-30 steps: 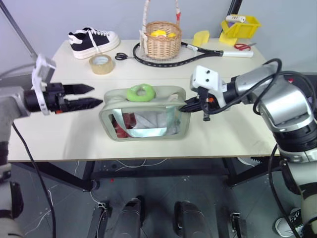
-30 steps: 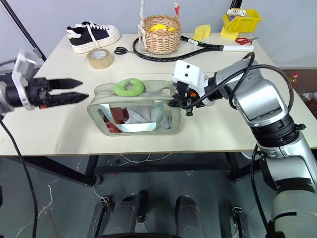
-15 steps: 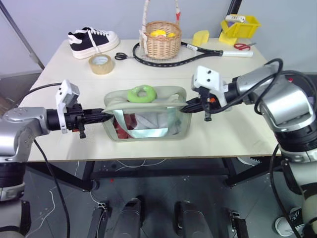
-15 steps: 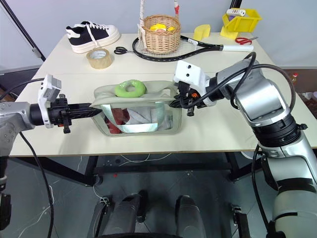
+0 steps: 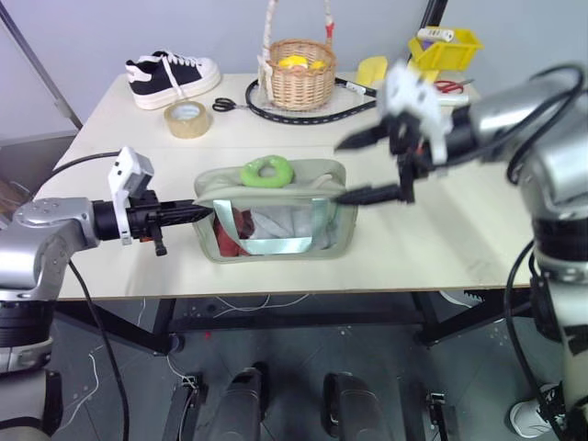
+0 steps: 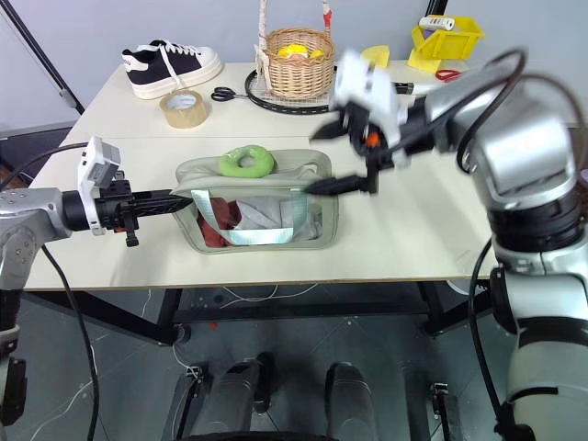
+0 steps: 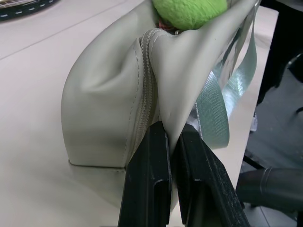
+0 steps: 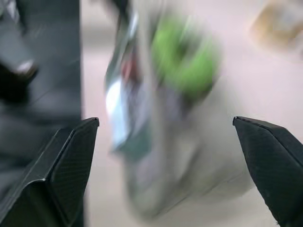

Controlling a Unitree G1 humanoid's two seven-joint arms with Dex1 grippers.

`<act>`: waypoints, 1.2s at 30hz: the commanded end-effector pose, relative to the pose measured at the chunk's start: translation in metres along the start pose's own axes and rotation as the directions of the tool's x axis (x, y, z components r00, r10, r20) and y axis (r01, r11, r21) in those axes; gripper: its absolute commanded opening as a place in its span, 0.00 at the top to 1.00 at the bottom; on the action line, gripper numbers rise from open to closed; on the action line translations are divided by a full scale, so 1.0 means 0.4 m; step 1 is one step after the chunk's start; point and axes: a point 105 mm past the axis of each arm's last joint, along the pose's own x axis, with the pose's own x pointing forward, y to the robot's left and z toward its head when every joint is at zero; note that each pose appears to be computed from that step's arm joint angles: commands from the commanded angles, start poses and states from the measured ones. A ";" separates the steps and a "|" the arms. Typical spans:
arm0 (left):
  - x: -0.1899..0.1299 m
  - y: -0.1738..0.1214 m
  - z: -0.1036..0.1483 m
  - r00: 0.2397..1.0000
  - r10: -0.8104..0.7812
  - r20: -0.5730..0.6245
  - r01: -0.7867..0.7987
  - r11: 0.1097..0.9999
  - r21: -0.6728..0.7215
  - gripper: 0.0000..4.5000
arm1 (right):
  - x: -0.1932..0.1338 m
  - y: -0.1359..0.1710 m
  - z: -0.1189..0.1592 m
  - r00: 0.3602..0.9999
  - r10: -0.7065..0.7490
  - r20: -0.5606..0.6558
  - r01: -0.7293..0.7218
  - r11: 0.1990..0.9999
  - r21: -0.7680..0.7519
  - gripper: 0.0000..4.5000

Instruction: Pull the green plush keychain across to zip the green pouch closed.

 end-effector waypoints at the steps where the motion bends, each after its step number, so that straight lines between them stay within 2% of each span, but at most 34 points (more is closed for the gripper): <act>1: 0.009 -0.015 0.025 1.000 -0.019 0.022 0.018 0.999 0.036 1.00 | 0.078 -0.021 0.014 1.000 -0.009 0.026 0.009 1.000 -0.004 0.02; 5: 0.014 -0.017 0.025 1.000 -0.020 0.022 0.019 0.999 0.036 1.00 | 0.177 -0.075 0.005 0.998 -0.063 -0.009 0.063 0.998 0.015 0.02; 11: 0.016 -0.020 0.026 0.999 -0.018 0.026 0.017 0.999 0.033 1.00 | 0.225 -0.116 -0.019 0.991 -0.099 -0.085 0.099 0.995 0.004 0.02; 14: 0.015 -0.022 0.026 1.000 -0.015 0.026 0.014 0.999 0.033 1.00 | 0.225 -0.116 -0.034 0.989 -0.085 -0.123 0.083 0.996 -0.023 0.20; 18: 0.008 -0.024 0.029 1.000 -0.002 0.029 0.001 0.999 0.035 1.00 | 0.232 -0.096 -0.054 0.986 -0.021 -0.166 0.011 0.998 -0.065 0.68; 21: 0.005 -0.023 0.032 0.999 0.007 0.032 -0.008 0.999 0.035 1.00 | 0.238 -0.088 -0.061 0.984 0.009 -0.179 -0.023 0.997 -0.076 0.99; 27: -0.001 -0.024 0.036 0.999 0.016 0.032 -0.017 0.999 0.039 1.00 | 0.238 -0.085 -0.062 0.984 0.021 -0.175 -0.035 0.996 -0.078 0.99; 33: -0.005 -0.027 0.034 0.999 0.016 0.030 -0.017 0.999 0.040 1.00 | 0.205 -0.097 -0.054 0.988 -0.003 -0.155 -0.012 0.995 -0.096 0.99; 36: -0.006 -0.024 0.032 0.999 0.018 0.029 -0.019 0.999 0.041 1.00 | 0.195 -0.102 -0.053 0.987 -0.021 -0.158 0.002 0.993 -0.118 0.80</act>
